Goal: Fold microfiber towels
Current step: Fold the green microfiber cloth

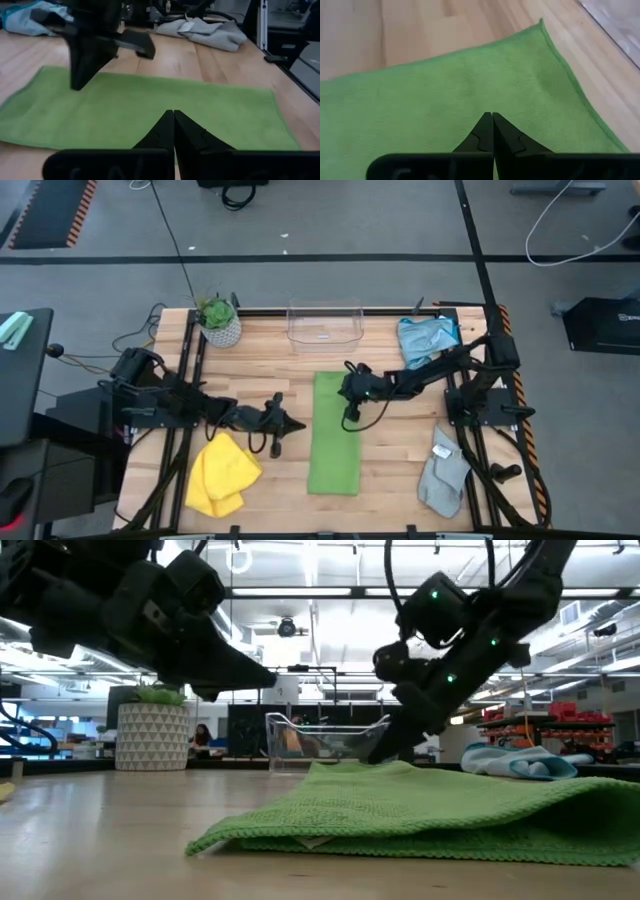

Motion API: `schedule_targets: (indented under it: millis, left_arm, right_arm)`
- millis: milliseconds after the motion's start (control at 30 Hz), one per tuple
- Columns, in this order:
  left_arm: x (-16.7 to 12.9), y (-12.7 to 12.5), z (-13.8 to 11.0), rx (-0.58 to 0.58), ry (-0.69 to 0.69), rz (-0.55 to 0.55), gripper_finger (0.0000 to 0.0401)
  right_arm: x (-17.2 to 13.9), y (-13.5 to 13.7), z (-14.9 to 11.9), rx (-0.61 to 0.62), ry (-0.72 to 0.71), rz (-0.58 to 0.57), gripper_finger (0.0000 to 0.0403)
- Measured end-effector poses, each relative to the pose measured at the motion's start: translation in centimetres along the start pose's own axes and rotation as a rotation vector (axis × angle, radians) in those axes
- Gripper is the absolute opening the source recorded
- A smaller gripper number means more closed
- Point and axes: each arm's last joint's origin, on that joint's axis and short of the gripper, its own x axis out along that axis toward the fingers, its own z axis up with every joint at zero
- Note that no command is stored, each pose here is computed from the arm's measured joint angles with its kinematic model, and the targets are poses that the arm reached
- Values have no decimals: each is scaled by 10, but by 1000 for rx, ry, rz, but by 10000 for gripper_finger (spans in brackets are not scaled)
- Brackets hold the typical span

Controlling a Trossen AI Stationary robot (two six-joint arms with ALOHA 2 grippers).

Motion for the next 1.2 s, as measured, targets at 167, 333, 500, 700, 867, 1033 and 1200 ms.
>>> schedule_targets:
  millis: [167,333,500,700,867,1033,1200]
  left_arm:
    - [1,3,-1,12,17,9,16]
    - [1,3,-3,22,39,10,10]
    - [1,3,-5,31,50,13,10]
    - [1,3,-5,48,60,11,17]
    - [1,2,-8,79,88,-47,7]
    - [2,-1,-7,65,106,-58,21]
    - [6,-12,-3,90,139,-81,28]
  right_arm:
    - [9,-15,-3,2,1,-6,1]
    - [5,-21,-3,-45,49,37,13]
    - [-31,1,14,-157,55,110,45]
    - [-76,67,16,-341,83,264,80]
    - [-97,120,3,-405,151,317,106]
    - [-107,162,-8,-414,206,314,157]
    - [-108,201,-17,-509,202,346,209]
